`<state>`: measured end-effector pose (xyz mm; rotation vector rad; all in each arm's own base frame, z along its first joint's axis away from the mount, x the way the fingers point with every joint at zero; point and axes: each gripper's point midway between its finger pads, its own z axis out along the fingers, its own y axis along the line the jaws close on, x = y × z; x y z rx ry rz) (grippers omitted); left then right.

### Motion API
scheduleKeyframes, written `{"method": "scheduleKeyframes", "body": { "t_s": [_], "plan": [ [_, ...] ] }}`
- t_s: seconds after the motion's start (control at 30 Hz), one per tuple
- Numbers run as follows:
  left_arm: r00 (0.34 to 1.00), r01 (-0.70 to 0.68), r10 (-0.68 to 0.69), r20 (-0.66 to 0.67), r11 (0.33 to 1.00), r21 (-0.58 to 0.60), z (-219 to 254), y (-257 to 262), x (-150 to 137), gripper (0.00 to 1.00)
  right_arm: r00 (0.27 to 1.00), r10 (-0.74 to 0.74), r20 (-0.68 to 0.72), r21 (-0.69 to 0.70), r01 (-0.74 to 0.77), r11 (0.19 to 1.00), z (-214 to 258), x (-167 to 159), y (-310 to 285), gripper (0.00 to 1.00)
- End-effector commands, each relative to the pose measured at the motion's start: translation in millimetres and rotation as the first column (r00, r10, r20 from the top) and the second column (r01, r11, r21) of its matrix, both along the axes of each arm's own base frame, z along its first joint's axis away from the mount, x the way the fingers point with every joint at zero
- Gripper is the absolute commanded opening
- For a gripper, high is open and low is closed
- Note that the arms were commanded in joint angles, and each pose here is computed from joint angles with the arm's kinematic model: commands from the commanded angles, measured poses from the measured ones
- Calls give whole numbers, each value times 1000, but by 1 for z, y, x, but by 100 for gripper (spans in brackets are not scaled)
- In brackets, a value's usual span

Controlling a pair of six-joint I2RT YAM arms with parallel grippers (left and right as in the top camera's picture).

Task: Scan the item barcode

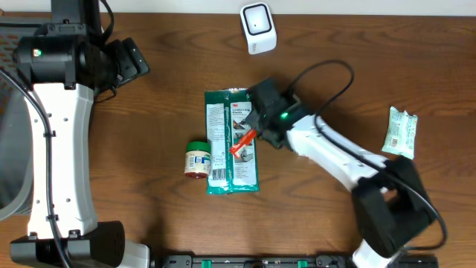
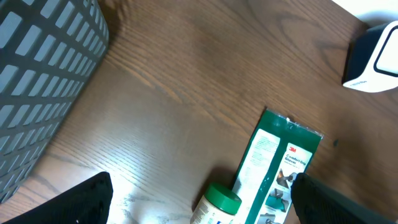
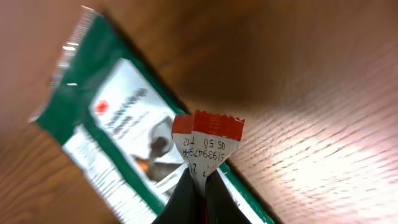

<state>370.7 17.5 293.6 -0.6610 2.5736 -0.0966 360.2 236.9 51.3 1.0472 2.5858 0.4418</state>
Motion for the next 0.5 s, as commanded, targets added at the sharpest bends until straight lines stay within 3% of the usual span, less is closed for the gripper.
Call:
{"method": "scheduleKeyframes", "body": {
  "t_s": [0.0, 0.17, 0.27, 0.33, 0.4, 0.47],
  "plan": [
    [1000, -13, 13, 0, 1000, 1, 0, 2, 1, 92, 988, -152, -17, 25, 153, 988, -15, -3, 2, 2],
    [1000, -13, 13, 0, 1000, 1, 0, 2, 1, 92, 977, -211, -19, 34, 212, 977, -23, -1, 3, 7],
    [1000, -13, 13, 0, 1000, 1, 0, 2, 1, 92, 970, -244, -19, 39, 244, 969, -23, 0, 2, 46],
    [1000, -13, 13, 0, 1000, 1, 0, 2, 1, 92, 970, -244, -17, 39, 245, 969, -23, 0, 2, 81],
    [1000, -13, 13, 0, 1000, 1, 0, 2, 1, 92, 970, -243, -17, 39, 244, 969, -23, 0, 2, 94],
    [1000, -13, 13, 0, 1000, 1, 0, 2, 1, 92, 975, -220, -9, 30, 221, 975, -23, 1, 2, 96]
  ]
}}
